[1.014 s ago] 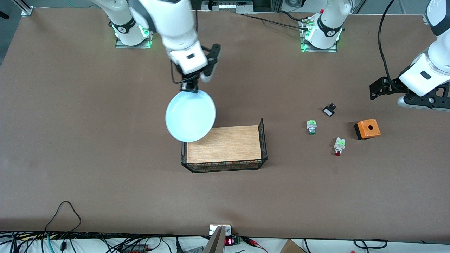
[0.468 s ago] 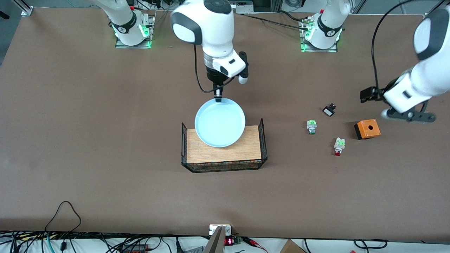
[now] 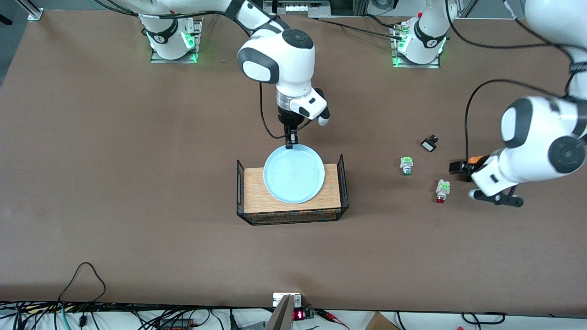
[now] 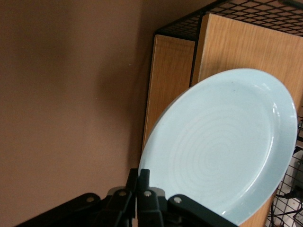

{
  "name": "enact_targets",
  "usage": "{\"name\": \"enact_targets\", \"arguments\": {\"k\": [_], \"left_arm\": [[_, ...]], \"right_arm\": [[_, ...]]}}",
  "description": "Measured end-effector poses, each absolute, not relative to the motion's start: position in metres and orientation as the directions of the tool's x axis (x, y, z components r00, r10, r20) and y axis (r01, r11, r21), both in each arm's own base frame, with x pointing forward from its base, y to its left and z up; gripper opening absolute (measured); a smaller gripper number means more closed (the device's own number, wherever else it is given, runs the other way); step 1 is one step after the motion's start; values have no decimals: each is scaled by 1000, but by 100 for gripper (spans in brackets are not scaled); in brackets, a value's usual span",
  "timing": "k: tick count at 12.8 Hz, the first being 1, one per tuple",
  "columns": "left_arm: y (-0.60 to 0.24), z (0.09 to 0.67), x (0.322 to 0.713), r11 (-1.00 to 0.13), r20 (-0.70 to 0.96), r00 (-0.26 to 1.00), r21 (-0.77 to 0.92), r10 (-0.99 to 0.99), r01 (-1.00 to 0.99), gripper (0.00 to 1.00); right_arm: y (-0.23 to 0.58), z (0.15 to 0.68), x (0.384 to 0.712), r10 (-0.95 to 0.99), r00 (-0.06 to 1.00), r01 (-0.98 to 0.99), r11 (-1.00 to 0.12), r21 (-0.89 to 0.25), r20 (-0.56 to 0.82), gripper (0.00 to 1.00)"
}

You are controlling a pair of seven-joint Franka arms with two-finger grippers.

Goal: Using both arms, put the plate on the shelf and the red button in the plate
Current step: 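Lower the plate onto the tray while the left gripper grasps the red button, then release the plate and withdraw the right gripper while the left gripper lifts the button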

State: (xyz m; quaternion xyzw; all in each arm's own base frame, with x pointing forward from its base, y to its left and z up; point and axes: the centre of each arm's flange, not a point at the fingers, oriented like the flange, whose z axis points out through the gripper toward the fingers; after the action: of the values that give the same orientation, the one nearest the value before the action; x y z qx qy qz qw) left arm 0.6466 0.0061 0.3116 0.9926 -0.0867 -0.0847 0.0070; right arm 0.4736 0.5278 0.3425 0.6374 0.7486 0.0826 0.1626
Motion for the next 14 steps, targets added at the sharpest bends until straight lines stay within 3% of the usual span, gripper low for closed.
{"name": "enact_targets", "arguments": {"k": [1,2,6,9,10,14], "left_arm": [[8,287,650,-983,-164,969,36,-183,-180,100],[9,267,653,-981,-153,969,41,-192,-188,100],[4,195,641,-973,-84,970,49,-230,-227,100],[2,177,630,-967,-82,964,51,-254,-250,98],[3,176,629,-963,-87,959,41,-268,-265,88],[4,175,628,-951,-105,946,10,-308,-309,41]], "right_arm": [[528,341,474,981,-136,927,176,332,-140,3],[528,343,475,981,-135,926,174,335,-138,10],[528,373,489,989,-105,918,136,373,-101,54],[503,416,509,1000,8,942,1,335,-25,86],[487,433,519,999,53,945,-46,325,-12,98],[392,499,569,960,273,918,-281,279,67,100]]}}
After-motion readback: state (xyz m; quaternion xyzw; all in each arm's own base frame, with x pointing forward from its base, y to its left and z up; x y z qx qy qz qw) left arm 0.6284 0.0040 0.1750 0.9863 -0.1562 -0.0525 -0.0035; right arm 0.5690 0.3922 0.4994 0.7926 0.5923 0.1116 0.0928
